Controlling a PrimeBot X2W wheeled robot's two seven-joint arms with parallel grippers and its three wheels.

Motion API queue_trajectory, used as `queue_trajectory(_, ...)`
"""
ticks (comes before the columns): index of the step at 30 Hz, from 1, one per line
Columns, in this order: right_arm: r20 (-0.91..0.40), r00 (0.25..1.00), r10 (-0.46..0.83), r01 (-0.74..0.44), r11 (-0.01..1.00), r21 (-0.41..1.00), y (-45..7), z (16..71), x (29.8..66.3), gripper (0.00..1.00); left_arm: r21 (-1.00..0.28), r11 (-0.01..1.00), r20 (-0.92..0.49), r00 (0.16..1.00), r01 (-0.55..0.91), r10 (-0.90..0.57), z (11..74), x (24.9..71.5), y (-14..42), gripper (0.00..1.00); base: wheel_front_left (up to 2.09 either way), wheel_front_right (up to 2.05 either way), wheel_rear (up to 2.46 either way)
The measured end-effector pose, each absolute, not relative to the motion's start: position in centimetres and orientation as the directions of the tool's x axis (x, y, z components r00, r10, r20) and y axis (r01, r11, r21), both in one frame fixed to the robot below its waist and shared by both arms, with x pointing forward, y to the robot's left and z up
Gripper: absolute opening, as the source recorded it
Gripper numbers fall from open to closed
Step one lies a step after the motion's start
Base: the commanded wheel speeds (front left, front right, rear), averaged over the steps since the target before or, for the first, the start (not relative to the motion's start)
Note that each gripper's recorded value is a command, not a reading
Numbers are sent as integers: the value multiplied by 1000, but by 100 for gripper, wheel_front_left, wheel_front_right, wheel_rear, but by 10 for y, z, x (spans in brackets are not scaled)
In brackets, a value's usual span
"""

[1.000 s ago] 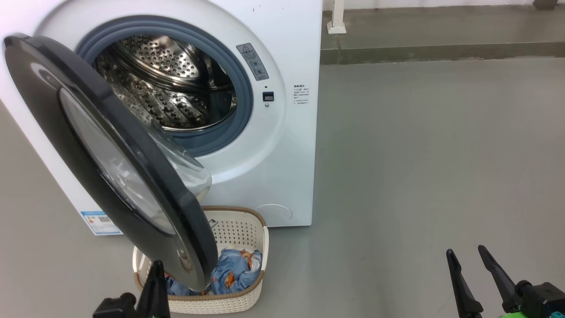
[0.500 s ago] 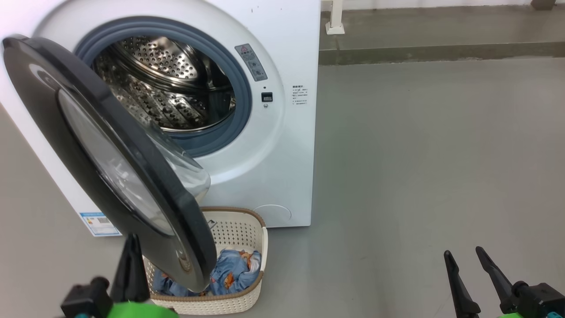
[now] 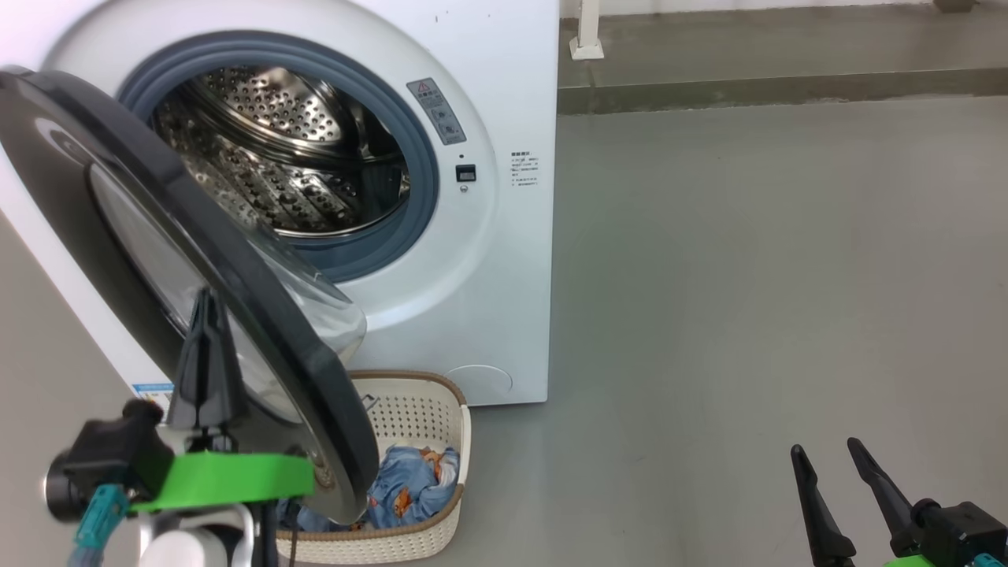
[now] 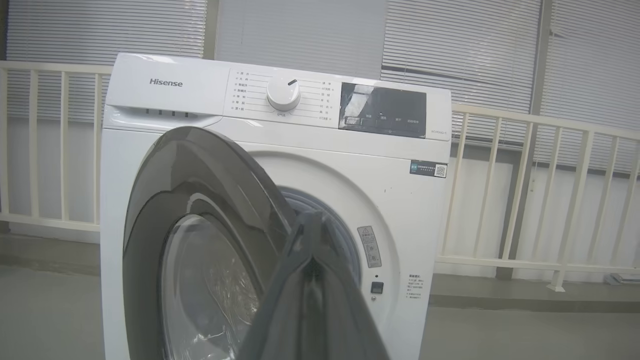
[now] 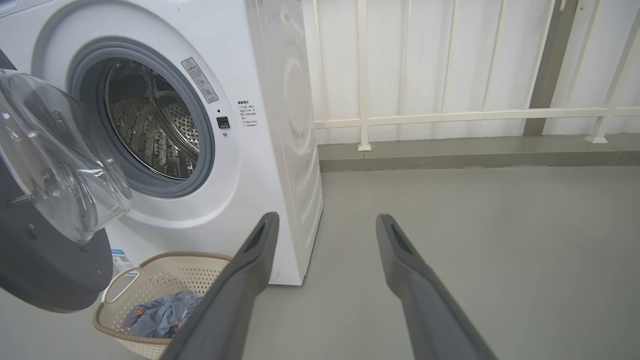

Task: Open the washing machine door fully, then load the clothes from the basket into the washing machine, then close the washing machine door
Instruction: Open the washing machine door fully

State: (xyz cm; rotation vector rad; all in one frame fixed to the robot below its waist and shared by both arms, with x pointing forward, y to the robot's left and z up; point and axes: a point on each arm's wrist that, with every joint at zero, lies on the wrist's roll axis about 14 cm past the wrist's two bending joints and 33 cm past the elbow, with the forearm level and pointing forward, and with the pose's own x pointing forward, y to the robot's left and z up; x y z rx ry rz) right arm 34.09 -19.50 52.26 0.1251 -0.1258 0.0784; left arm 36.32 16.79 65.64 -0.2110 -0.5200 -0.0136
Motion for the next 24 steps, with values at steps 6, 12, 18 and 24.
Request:
queue_trajectory(6, 126, 990, 61, -77, 990, 121, -197, 521, 339, 100, -166, 974, 561, 827, 152, -34, 684, 365, 141, 0, 0, 0, 0)
queue_trajectory(12, 122, 991, 57, -72, 990, 124, -197, 519, 338, 100, -132, 963, 566, 816, 234, -121, 688, 371, 113, 0, 0, 0, 0)
queue_trajectory(18, 117, 992, 52, -68, 989, 130, -197, 517, 335, 100, -115, 946, 516, 831, 304, -205, 671, 376, 85, 0, 0, 0, 0)
queue_trajectory(24, 115, 992, 44, -59, 989, 134, -199, 516, 333, 100, -114, 925, 467, 841, 361, -271, 654, 376, 61, 0, 0, 0, 0)
